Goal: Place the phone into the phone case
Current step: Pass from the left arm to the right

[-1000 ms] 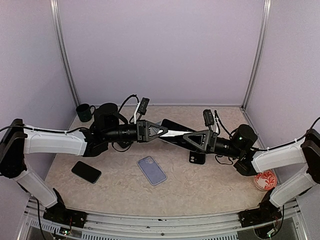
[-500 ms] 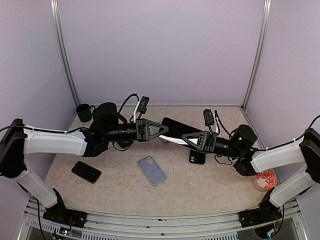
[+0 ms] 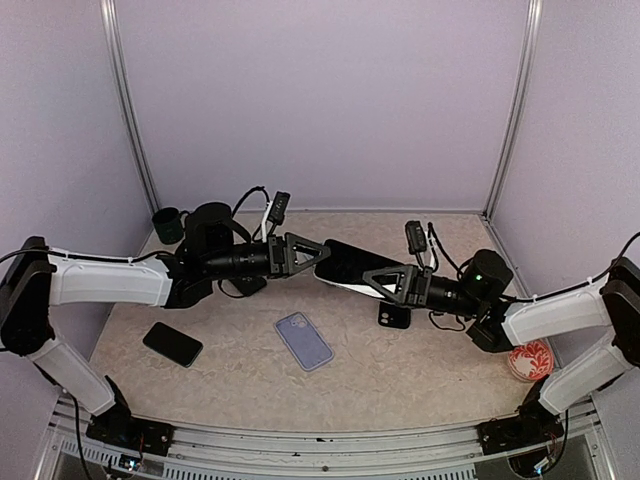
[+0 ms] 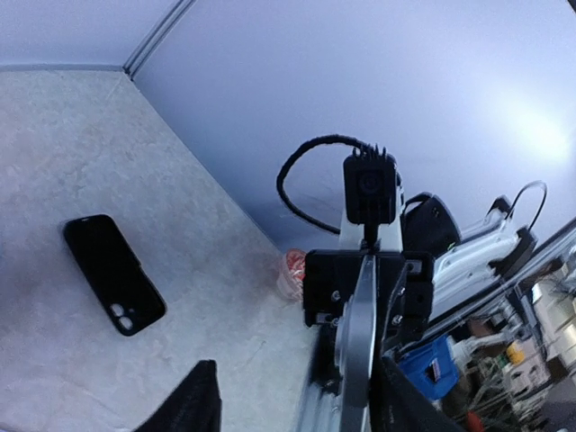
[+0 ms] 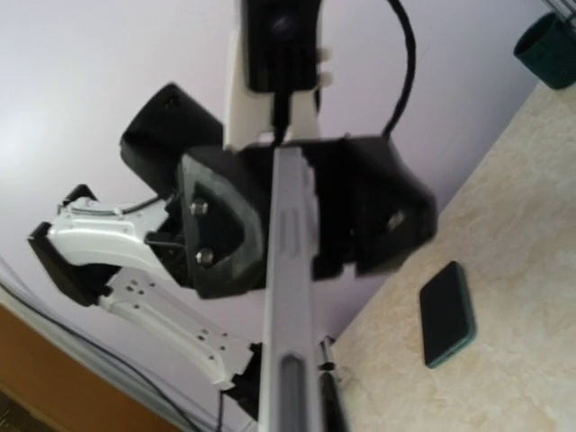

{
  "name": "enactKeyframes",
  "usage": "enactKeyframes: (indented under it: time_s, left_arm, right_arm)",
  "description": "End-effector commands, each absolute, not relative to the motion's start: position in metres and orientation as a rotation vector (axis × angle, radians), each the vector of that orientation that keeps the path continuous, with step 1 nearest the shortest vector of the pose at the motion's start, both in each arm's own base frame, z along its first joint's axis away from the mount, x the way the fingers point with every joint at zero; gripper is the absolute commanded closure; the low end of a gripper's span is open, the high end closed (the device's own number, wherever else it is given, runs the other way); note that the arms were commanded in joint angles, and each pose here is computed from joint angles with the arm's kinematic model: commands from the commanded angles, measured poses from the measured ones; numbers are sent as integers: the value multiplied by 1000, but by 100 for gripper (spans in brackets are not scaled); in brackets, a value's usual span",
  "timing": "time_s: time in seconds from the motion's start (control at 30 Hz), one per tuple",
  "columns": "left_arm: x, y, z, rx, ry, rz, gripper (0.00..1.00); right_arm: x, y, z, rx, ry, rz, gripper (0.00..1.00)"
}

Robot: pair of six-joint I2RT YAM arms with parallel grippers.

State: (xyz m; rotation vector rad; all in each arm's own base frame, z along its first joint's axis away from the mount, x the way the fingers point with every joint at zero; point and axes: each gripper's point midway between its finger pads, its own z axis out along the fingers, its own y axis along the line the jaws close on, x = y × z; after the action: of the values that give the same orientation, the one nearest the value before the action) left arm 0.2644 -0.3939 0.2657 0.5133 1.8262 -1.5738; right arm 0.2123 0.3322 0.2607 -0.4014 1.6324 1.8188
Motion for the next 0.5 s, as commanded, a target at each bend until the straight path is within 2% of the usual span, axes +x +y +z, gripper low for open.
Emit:
enactKeyframes:
  time_s: [0.0,0.1,0.17,0.47]
  left_arm:
    - [290,-366,245,437,1912,-1366,26]
    - [296,-350,232,451,1967,-1194,15]
    - [300,-340,222,462,2005,-1092,14]
    - [315,-319,158,564,2188,-724,25]
  right_arm:
    - [204,328,277,-452,1584,1768,100]
    - [208,323,273,-436,1626,1686,100]
    - [212,317,271,-417,1649,1617,100]
    - [219,293,275,-349,1720,1416,100]
